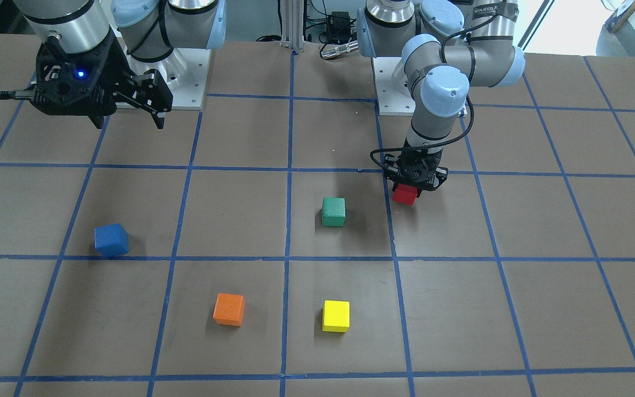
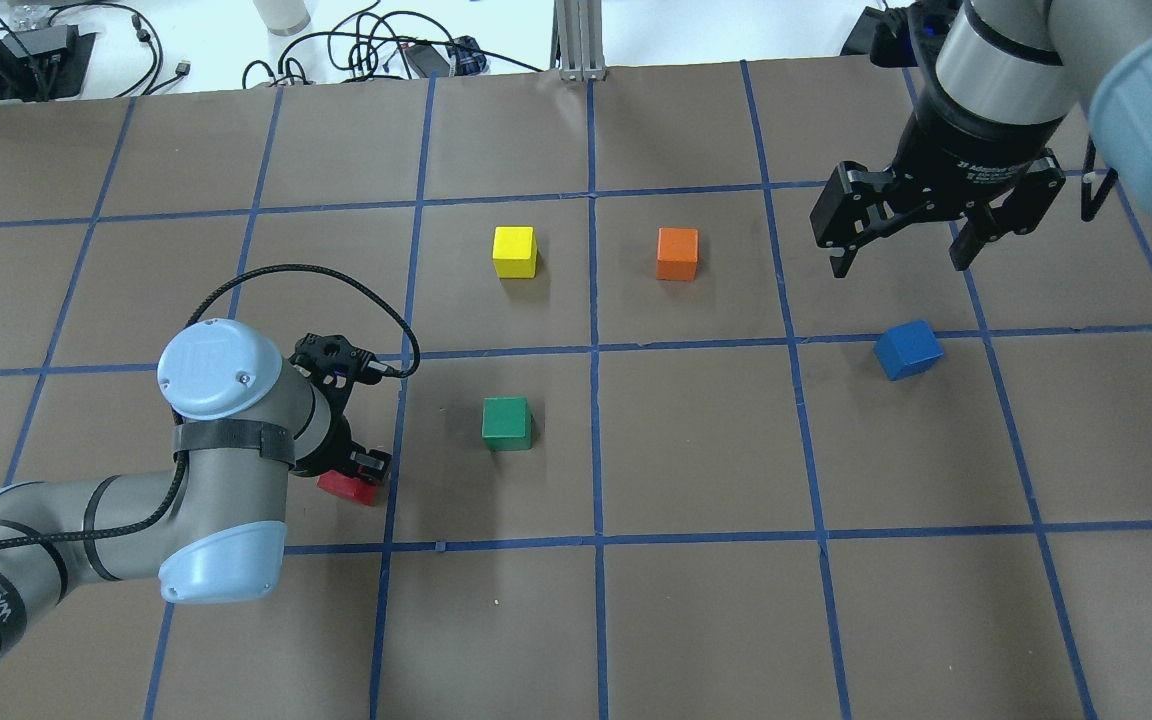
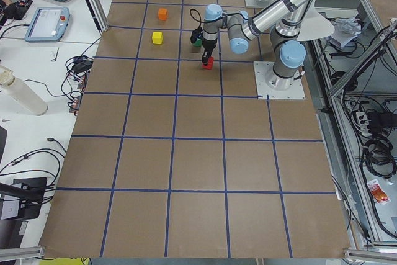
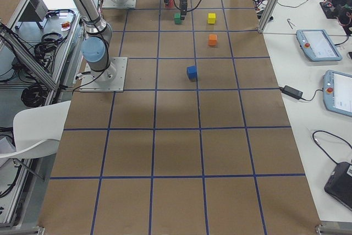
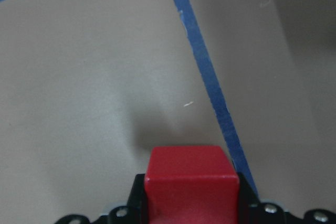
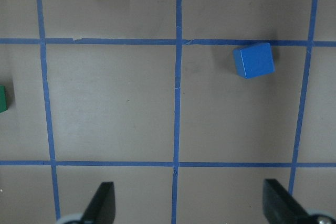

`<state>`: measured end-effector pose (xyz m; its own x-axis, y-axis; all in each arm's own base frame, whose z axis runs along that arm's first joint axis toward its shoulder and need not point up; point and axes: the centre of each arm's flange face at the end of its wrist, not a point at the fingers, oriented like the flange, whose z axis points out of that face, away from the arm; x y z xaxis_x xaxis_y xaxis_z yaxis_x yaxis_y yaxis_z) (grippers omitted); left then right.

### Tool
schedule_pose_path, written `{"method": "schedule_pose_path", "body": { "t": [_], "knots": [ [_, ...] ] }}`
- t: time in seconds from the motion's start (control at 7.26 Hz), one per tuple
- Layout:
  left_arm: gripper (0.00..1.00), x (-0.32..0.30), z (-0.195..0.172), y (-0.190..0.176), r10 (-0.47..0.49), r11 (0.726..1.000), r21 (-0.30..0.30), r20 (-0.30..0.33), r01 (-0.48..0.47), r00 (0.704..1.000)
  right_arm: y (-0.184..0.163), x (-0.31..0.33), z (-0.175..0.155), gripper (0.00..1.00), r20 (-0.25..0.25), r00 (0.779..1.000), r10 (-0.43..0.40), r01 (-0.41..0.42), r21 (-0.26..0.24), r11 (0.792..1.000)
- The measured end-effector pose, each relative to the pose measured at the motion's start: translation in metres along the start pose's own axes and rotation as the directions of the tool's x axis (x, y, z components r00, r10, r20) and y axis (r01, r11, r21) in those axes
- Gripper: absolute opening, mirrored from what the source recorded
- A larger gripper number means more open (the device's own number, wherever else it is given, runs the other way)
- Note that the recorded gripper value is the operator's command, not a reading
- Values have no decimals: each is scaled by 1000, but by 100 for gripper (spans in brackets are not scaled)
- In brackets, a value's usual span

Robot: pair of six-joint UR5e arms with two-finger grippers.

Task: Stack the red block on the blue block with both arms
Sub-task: 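Carry the red cube with the left gripper and set it beside the orange cube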

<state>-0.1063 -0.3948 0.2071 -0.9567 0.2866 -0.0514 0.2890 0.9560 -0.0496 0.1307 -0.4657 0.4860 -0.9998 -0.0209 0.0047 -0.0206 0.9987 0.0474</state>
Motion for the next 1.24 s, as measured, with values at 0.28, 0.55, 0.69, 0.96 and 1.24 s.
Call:
{"method": "schedule_pose_path", "body": {
  "t": [0.28, 0.55, 0.69, 0.96, 1.24],
  "knots": [
    [17, 2, -39, -49, -130, 990, 40, -68, 133, 989, 0, 0, 2, 100, 0, 1000, 3, -3, -4, 1000],
    [17, 33, -86, -117, -238, 969, 42, -127, 245, 963, 2, 0, 1, 100, 0, 1000, 9, -9, -2, 1000],
    [17, 56, -93, -148, -281, 957, 37, -147, 289, 948, 3, 0, 1, 100, 0, 1000, 11, -11, 0, 1000],
    [17, 110, -81, -202, -358, 931, 14, -169, 366, 918, 3, -1, 1, 100, 0, 1000, 10, -10, 0, 1000],
    [21, 155, -54, -240, -377, 924, -7, -167, 381, 911, 3, 0, 2, 100, 0, 1000, 8, -8, -2, 1000]
  ]
}}
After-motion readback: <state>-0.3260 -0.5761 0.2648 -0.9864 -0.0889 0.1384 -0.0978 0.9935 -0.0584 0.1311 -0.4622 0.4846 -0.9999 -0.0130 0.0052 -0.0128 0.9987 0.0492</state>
